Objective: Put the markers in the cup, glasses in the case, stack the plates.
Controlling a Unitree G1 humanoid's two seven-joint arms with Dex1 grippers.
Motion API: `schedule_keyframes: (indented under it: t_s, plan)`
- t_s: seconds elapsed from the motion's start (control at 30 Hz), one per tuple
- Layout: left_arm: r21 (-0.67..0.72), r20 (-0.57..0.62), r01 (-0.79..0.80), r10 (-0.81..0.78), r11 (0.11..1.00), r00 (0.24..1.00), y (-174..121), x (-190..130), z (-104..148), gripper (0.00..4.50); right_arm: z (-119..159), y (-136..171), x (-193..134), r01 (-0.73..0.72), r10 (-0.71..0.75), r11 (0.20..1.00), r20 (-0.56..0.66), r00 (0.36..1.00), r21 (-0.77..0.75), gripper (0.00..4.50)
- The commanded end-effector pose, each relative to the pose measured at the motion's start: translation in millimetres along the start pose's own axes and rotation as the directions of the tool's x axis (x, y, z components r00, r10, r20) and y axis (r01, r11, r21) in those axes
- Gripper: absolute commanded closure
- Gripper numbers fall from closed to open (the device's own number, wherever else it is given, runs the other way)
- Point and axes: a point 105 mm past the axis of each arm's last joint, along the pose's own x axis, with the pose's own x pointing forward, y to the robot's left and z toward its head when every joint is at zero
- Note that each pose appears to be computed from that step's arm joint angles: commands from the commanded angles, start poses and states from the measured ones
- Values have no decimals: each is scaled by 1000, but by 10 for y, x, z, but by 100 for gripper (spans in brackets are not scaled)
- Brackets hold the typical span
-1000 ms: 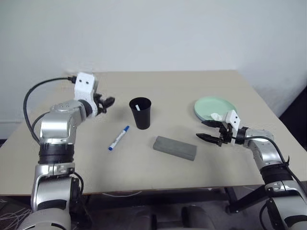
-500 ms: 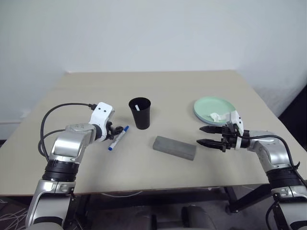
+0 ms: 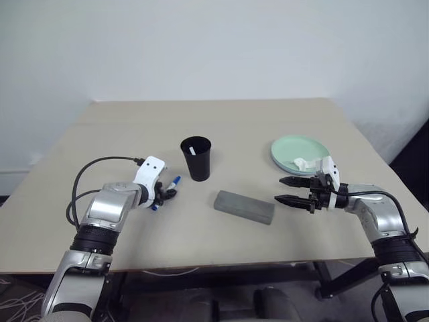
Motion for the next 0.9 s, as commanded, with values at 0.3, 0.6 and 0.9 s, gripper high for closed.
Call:
schedule_keyframes:
  t_s: [0.3,0.6,0.9]
  plan:
    - [34,14,0,-1,999,1000,-40,43,90,437,123,-22,0,16,-14,998,23,1000,-66,109]
    - [144,75,133,-145,981,987,-235,-79,211,437,125,-45,-5,21,-20,997,18,1000,-73,109]
    - [402,237,361,-477,841,846,-920,-370,573,437,138,-76,19,21,-20,996,14,1000,-86,109]
